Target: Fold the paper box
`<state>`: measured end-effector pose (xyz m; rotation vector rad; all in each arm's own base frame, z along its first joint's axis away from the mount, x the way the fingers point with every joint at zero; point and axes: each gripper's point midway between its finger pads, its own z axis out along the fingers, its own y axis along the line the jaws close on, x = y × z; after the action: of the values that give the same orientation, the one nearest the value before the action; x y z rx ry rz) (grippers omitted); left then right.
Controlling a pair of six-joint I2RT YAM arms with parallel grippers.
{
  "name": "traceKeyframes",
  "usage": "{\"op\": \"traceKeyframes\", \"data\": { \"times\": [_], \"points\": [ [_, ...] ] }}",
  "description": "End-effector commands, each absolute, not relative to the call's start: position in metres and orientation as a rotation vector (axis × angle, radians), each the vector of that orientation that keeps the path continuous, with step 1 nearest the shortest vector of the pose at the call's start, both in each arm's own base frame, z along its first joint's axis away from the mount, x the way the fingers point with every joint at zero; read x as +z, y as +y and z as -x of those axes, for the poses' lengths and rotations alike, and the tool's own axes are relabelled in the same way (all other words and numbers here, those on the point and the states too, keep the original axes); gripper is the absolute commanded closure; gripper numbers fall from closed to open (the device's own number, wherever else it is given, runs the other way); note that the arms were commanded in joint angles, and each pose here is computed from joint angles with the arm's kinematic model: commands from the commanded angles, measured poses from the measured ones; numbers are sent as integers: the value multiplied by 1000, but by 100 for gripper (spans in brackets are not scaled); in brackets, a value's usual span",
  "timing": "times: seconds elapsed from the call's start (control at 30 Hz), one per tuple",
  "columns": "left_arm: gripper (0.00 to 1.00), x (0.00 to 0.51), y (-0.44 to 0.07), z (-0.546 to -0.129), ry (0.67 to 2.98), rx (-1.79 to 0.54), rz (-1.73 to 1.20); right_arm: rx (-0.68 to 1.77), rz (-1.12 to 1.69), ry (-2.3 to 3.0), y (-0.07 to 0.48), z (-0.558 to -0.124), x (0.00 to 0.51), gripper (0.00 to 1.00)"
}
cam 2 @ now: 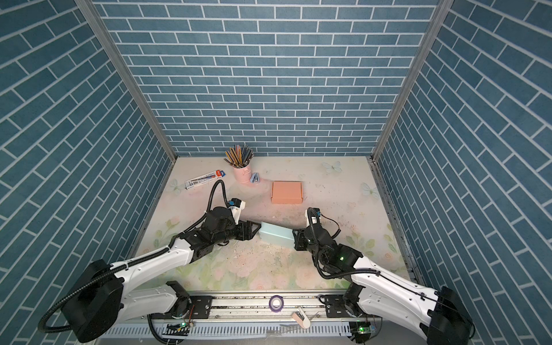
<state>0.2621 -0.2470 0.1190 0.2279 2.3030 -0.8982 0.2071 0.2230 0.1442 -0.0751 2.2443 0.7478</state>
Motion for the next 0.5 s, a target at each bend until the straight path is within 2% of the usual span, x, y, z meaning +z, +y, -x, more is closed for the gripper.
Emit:
{"op": "traceKeyframes", "data": {
  "times": [0.0, 0.47],
  "points": [
    [27, 129, -255, -271, 2266, -937, -235, 772, 81, 2251, 226, -205, 142, 73],
    [35, 106, -254, -266, 2308, -937, -225, 784, 69, 2305, 223, -196, 122, 80]
  ]
}}
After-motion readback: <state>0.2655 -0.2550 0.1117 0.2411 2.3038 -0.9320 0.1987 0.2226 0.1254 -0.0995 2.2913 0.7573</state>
